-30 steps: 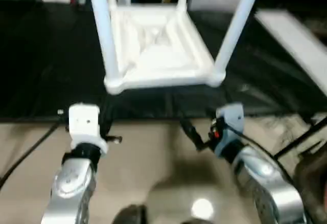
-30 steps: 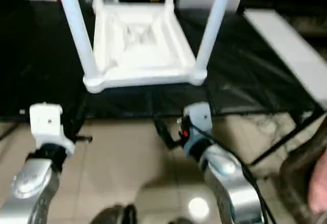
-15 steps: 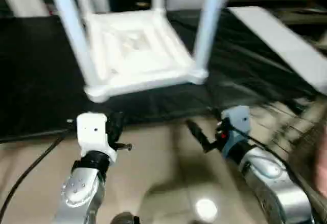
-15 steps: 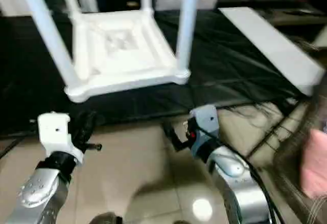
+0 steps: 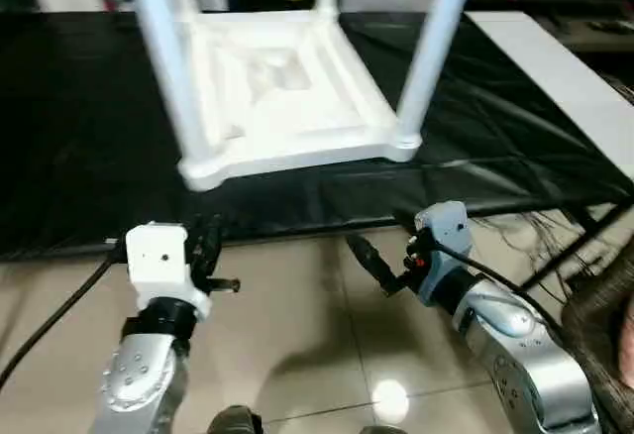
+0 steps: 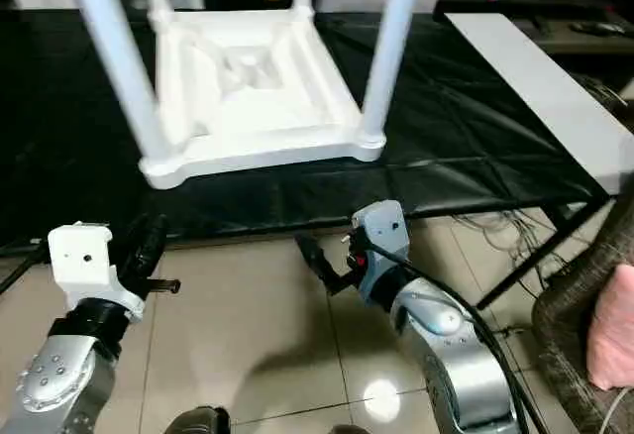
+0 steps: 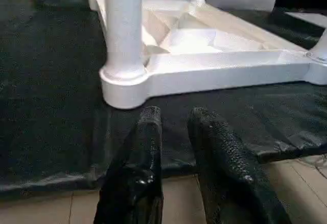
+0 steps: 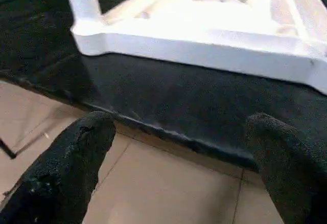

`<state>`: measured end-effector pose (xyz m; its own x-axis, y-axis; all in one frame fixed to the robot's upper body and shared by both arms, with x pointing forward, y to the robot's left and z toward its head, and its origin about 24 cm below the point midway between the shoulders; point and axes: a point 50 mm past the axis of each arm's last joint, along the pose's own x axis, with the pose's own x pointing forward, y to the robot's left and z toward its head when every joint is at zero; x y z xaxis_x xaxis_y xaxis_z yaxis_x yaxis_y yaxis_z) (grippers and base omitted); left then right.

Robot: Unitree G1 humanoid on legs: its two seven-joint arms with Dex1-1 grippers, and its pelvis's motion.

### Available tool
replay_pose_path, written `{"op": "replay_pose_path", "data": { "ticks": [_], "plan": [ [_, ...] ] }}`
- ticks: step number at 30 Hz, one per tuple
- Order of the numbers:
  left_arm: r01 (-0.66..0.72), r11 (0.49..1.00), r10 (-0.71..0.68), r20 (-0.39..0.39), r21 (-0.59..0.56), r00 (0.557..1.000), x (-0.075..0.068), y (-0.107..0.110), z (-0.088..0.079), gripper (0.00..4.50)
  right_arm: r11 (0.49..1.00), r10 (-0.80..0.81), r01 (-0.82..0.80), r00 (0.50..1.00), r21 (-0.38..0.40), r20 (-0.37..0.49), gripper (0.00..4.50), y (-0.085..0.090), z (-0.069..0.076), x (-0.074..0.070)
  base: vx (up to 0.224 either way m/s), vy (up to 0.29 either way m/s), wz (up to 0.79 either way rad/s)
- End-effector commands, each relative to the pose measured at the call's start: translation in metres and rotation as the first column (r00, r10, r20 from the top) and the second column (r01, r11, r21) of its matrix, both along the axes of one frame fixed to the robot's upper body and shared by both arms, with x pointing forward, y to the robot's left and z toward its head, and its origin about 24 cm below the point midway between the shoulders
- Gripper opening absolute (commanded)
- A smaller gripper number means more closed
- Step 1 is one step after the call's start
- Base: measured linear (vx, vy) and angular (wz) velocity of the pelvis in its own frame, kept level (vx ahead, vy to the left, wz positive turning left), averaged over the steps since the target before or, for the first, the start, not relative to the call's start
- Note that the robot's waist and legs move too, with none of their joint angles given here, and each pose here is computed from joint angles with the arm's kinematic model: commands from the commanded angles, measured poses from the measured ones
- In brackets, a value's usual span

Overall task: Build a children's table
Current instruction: Rotate leg to tighten

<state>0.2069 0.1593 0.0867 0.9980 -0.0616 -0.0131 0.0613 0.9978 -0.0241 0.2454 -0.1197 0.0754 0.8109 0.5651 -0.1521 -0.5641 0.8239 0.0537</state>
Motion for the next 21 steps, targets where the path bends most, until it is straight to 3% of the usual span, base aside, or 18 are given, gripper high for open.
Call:
{"op": "replay_pose_path", "data": {
  "ticks": [1,3,9,21],
  "plan": [
    [0.020,0.999,-0.020,0.001,-0.035,1.000,0.0030,-0.0028,0.0022,1.25,1.000,0.024,-0.024,1.000,0.004,-0.003,4.50,0.0025,-0.0007,-0.0014,-0.061,0.034,0.05],
    [0.015,0.999,-0.015,-0.010,-0.037,1.000,0.0036,-0.0025,0.0014,1.25,1.000,0.023,-0.023,1.000,0.004,-0.004,4.50,0.0031,-0.0009,-0.0022,-0.030,0.017,0.02],
    [0.060,0.998,-0.060,0.054,0.004,0.997,0.0062,-0.0074,0.0087,1.25,1.000,-0.002,0.002,1.000,0.022,0.002,4.50,0.0028,-0.0004,-0.0024,0.000,0.000,0.00],
    [0.082,0.996,-0.082,0.028,0.019,0.996,0.0044,-0.0084,0.0031,1.25,1.000,-0.017,0.016,1.000,0.017,0.011,4.50,-0.0007,0.0006,-0.0028,0.068,0.007,0.01]
  ]
}}
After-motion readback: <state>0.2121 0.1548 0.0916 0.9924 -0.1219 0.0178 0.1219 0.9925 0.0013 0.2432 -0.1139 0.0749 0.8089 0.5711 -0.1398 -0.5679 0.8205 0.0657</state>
